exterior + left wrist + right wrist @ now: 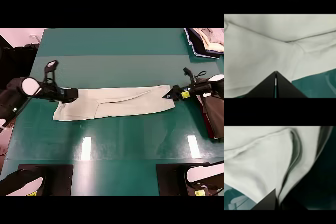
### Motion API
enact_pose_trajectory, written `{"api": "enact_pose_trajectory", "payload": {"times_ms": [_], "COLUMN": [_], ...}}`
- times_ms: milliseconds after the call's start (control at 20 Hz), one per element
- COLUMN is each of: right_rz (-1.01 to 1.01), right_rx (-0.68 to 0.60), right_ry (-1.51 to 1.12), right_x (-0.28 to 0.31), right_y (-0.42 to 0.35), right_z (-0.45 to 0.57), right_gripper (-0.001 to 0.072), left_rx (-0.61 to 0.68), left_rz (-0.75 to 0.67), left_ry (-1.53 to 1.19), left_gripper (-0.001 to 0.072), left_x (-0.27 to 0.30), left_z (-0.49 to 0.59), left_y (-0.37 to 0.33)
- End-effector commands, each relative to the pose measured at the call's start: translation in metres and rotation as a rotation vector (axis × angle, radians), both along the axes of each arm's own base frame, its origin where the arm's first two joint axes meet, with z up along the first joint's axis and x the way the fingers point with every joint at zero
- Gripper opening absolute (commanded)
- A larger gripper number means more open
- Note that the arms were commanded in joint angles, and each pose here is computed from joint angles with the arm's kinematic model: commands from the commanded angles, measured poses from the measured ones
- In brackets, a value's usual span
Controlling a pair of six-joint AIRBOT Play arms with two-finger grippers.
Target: Fold the shirts.
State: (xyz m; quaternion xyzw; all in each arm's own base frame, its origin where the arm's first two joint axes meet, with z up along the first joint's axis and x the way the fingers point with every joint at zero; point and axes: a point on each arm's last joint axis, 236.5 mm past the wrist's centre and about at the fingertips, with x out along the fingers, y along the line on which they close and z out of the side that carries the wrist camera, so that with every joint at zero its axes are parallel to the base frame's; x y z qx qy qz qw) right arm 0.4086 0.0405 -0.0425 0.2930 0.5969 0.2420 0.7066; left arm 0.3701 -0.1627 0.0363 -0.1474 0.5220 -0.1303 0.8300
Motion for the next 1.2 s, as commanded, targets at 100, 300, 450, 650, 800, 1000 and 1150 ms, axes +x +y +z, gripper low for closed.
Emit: {"api": "enact_pose_trajectory", "payload": {"times_ms": [100,300,450,650,800,1000,1150], "right_rz": [-0.040,0.048,0.139,0.270,0.347,0.433,0.462], "right_rx": [0.103,0.134,0.138,0.164,0.115,0.009,0.019], "right_ry": [-0.205,-0.319,-0.416,-0.496,-0.526,-0.524,-0.537], "right_x": [0.008,0.006,0.008,-0.005,-0.009,-0.012,-0.015], "right_y": [0.026,0.070,0.117,0.174,0.201,0.221,0.237], "right_z": [0.104,0.171,0.219,0.264,0.272,0.262,0.263], "right_gripper": [0.0014,0.0013,0.0013,0.0013,0.0013,0.0013,0.0014], "left_rx": [-0.021,-0.161,-0.166,-0.146,-0.141,-0.140,-0.119], "left_rz": [-0.180,-0.306,-0.340,-0.340,-0.350,-0.338,-0.324], "left_ry": [-0.051,-0.002,0.068,0.135,0.139,0.144,0.126], "left_gripper": [0.0021,0.0021,0.0021,0.0022,0.0022,0.0022,0.0022], "left_x": [0.033,0.051,0.052,0.049,0.048,0.052,0.064], "left_z": [0.003,-0.017,-0.060,-0.097,-0.099,-0.096,-0.080], "left_y": [-0.084,-0.168,-0.196,-0.199,-0.198,-0.189,-0.166]}}
